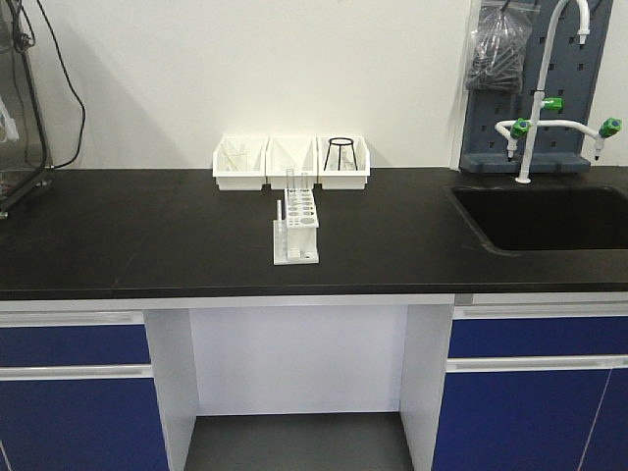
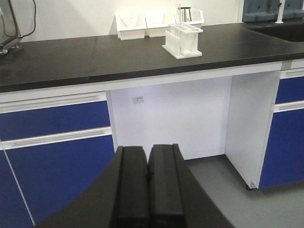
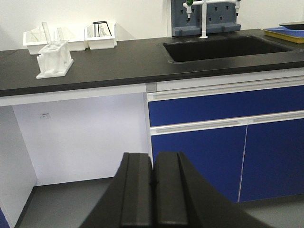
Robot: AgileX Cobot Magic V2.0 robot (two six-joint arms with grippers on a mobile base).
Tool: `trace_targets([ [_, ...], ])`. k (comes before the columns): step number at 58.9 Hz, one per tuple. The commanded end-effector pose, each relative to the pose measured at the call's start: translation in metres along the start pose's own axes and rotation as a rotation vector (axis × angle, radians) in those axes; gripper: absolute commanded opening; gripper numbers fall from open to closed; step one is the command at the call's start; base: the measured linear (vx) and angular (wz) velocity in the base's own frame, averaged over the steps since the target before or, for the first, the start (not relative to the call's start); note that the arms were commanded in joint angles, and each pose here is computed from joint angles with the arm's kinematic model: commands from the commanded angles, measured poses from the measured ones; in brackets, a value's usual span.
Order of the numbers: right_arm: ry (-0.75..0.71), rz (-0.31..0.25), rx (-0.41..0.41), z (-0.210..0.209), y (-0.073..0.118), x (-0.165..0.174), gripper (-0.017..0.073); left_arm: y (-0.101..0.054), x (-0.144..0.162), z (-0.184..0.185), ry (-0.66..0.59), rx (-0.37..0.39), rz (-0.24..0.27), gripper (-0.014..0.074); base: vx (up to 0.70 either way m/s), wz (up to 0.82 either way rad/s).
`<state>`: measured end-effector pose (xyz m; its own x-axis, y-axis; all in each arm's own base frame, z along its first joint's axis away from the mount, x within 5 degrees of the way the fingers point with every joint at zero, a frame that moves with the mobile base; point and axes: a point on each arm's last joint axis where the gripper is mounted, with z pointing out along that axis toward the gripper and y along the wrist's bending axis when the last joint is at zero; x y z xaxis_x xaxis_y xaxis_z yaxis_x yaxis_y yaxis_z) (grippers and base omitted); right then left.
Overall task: Flip and reinsert test tube from rack
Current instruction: 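Drive the base forward toward the white test tube rack on the bench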
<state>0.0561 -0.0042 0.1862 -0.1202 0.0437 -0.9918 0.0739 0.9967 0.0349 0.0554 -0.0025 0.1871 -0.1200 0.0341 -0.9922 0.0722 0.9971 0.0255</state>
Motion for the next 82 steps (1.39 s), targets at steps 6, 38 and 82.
trace_targets([
  [6,-0.092,-0.019,0.002,-0.0012,0.0001,-0.0072,-0.001,-0.001,-0.0085,-0.0012,-0.087,0.013,-0.014,-0.0006,0.05,0.01],
  [38,-0.092,-0.019,0.002,-0.0012,0.0001,-0.0072,-0.001,-0.001,-0.0085,-0.0012,-0.087,0.013,-0.014,-0.0006,0.18,-0.01],
  [82,-0.092,-0.019,0.002,-0.0012,0.0001,-0.0072,-0.001,-0.001,-0.0085,-0.0012,-0.087,0.013,-0.014,-0.0006,0.32,0.08],
])
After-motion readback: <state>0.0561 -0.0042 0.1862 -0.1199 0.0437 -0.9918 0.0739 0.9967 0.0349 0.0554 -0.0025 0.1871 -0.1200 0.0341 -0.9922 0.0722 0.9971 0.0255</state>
